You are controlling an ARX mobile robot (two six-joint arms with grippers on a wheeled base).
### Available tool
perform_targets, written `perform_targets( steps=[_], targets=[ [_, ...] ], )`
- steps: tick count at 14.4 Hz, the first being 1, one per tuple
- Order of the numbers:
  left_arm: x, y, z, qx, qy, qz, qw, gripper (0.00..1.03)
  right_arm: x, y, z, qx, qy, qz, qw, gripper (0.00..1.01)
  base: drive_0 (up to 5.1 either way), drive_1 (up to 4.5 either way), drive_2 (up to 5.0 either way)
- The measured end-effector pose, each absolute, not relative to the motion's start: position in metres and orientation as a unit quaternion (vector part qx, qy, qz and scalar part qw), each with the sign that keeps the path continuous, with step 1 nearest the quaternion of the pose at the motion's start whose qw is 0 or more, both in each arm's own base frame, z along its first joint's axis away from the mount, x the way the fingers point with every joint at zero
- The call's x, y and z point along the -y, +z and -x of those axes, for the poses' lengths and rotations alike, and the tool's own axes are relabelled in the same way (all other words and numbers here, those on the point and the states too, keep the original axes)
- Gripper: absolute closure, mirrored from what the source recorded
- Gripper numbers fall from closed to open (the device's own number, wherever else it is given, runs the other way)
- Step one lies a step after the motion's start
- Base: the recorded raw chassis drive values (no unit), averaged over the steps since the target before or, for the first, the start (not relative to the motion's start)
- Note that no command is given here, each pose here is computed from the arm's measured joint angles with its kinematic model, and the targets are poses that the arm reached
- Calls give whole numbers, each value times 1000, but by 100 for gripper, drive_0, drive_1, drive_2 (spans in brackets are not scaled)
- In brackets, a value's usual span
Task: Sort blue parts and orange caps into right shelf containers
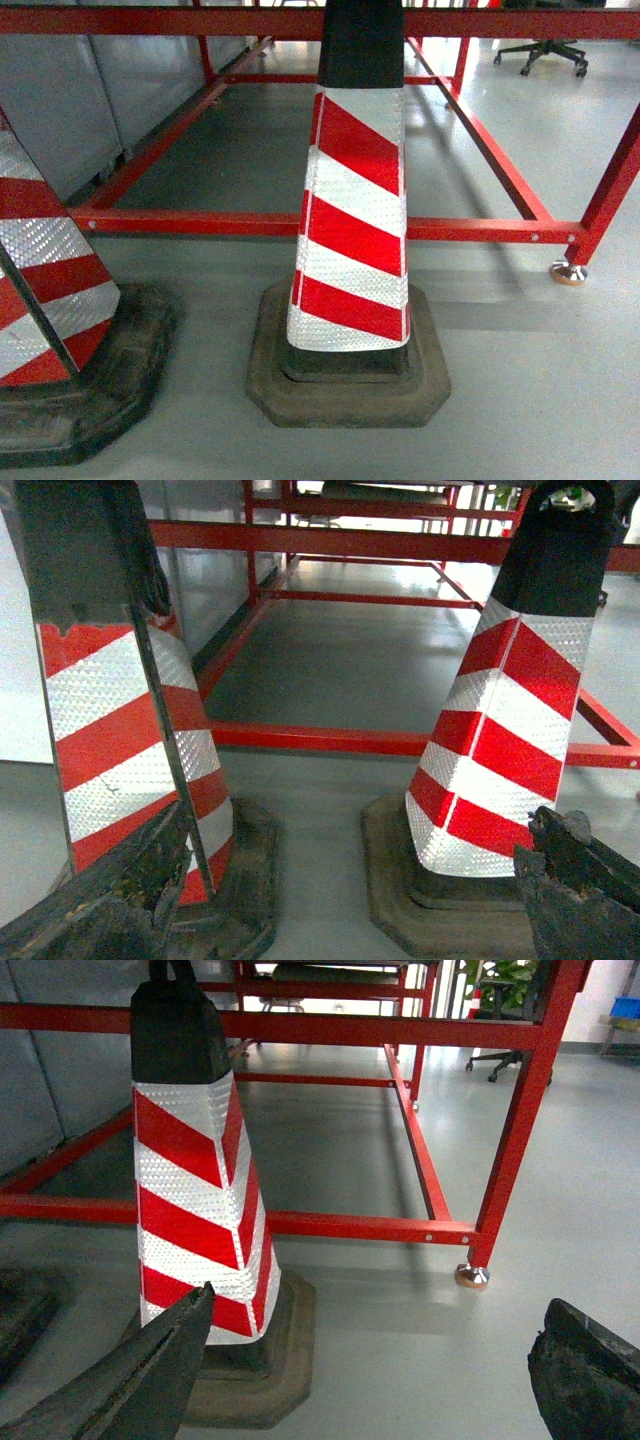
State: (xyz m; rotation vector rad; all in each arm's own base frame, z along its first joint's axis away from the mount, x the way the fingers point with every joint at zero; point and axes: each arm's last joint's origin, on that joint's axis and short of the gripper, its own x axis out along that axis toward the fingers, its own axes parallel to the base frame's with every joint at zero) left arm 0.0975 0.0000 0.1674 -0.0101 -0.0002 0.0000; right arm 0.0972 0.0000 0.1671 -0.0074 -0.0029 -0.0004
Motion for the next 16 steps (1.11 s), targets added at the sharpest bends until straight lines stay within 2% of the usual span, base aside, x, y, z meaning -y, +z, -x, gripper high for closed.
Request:
perform_targets(
  steps=[16],
  targets=[
    [0,167,-97,0,0,5,1000,5,0,167,-97,1,0,4,1000,3,0,0,0]
  ],
)
